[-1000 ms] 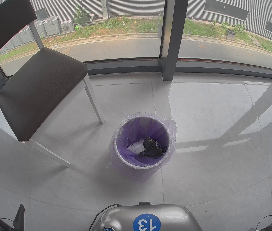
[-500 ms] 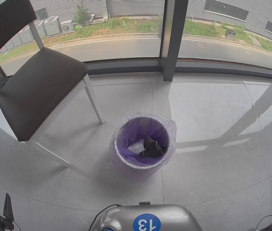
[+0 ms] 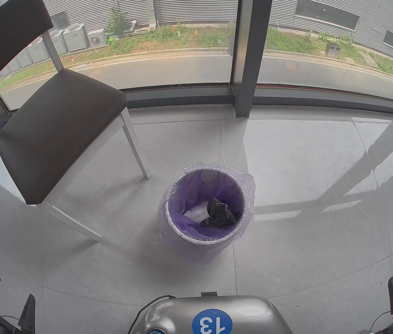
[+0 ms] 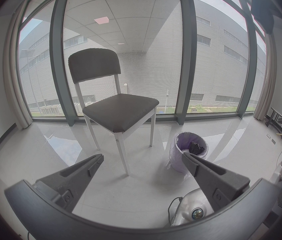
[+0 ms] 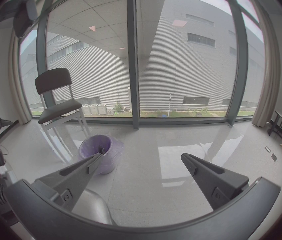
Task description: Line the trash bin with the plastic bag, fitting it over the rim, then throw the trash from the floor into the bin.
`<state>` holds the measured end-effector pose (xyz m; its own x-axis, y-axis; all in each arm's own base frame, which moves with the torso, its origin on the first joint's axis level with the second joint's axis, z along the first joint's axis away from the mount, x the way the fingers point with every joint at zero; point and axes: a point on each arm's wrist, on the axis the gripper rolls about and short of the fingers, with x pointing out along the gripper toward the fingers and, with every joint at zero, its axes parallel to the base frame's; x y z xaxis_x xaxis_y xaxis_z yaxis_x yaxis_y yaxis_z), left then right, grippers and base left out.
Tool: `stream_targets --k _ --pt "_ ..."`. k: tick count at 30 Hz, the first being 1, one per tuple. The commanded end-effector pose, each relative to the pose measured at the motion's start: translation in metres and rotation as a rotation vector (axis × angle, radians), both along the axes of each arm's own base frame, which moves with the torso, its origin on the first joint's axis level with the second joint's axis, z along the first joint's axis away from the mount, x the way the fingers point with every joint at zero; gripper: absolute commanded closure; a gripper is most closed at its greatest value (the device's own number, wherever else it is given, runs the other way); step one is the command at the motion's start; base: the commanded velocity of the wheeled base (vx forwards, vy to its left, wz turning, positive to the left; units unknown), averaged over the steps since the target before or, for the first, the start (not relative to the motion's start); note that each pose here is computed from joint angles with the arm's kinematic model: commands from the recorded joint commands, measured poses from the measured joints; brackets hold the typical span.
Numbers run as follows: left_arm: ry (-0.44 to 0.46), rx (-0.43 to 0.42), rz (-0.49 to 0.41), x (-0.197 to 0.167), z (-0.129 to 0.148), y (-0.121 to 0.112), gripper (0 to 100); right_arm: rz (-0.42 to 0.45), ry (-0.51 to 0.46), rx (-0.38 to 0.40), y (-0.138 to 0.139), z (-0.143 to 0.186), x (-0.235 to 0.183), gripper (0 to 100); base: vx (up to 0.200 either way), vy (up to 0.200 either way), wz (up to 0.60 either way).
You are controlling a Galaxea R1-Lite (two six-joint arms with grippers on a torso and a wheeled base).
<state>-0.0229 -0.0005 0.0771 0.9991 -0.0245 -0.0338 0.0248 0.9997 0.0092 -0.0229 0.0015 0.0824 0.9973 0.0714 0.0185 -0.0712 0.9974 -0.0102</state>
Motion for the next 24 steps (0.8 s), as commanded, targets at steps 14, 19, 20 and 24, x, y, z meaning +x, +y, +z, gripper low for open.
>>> stream_targets --k 14,19,20,24 --pt "-0.012 -0.002 0.003 -0.0007 -0.0015 0.0001 0 -0.009 0.015 -0.008 -0.0001 -0.0060 0.0004 0 0.000 0.000 0.00" --pt "-0.012 -0.002 0.003 -0.0007 -0.0015 0.0001 0 -0.009 0.015 -0.005 -0.0001 -0.0060 0.0004 0 0.000 0.000 0.00" --pt "-0.012 -0.004 0.003 -0.0007 -0.0015 0.0001 0 -0.007 0.015 -0.005 -0.0001 -0.0060 0.0004 0 0.000 0.000 0.00" --pt "-0.012 -0.002 0.003 -0.0007 -0.0015 0.0001 0 -0.007 0.015 -0.008 -0.0001 -0.0060 0.0004 0 0.000 0.000 0.00"
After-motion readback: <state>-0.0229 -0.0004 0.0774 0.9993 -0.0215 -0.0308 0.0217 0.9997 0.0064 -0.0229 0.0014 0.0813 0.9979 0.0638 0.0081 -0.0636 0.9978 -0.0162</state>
